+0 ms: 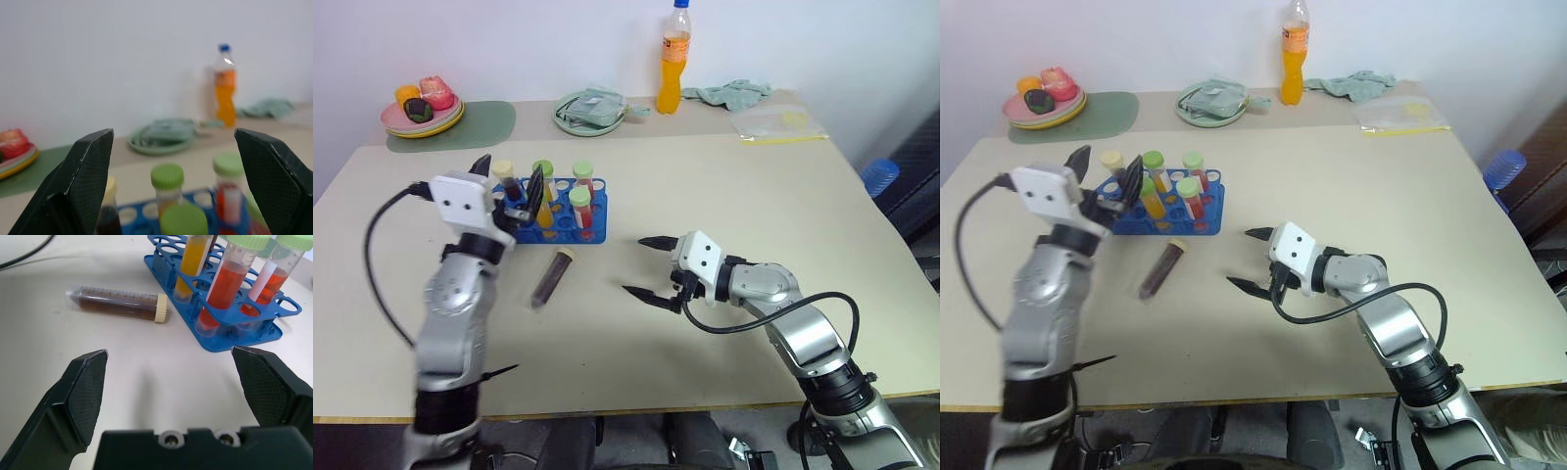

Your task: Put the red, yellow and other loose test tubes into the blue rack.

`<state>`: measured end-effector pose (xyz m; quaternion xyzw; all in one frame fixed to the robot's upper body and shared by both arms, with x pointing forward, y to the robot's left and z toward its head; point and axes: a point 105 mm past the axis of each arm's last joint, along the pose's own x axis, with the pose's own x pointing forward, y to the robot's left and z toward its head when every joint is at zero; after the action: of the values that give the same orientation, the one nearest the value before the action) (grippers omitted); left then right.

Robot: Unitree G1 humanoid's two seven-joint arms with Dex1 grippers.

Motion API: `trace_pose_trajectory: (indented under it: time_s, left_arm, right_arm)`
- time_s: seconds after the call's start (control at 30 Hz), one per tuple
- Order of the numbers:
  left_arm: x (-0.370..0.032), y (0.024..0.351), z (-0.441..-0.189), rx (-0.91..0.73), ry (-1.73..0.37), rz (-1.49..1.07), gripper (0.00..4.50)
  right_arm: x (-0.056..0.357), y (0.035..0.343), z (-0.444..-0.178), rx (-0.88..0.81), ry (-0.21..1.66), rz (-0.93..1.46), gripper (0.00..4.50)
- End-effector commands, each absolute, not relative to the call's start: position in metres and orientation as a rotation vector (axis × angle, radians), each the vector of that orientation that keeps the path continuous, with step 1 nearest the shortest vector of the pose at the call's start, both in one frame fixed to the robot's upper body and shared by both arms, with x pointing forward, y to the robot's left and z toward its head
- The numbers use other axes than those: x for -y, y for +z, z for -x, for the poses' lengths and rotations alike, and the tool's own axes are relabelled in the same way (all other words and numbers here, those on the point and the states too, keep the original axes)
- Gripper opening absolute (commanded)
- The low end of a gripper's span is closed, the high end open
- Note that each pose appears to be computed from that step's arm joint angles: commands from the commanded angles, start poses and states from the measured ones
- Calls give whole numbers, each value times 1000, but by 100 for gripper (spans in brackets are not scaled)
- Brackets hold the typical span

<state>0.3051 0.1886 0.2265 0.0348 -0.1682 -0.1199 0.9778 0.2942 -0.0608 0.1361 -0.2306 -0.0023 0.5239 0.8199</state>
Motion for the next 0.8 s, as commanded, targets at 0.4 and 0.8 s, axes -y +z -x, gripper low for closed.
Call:
trace_pose_trajectory:
  time_s: [0.4,0.8]
  left_arm:
    - [-181,137,-297,-724,-375,-323,430]
    - [-155,121,-307,-839,-427,-322,109]
  right_arm:
    - [88,147,-290,-31,1190,586,450]
    - [83,139,-280,-39,1168,569,450]
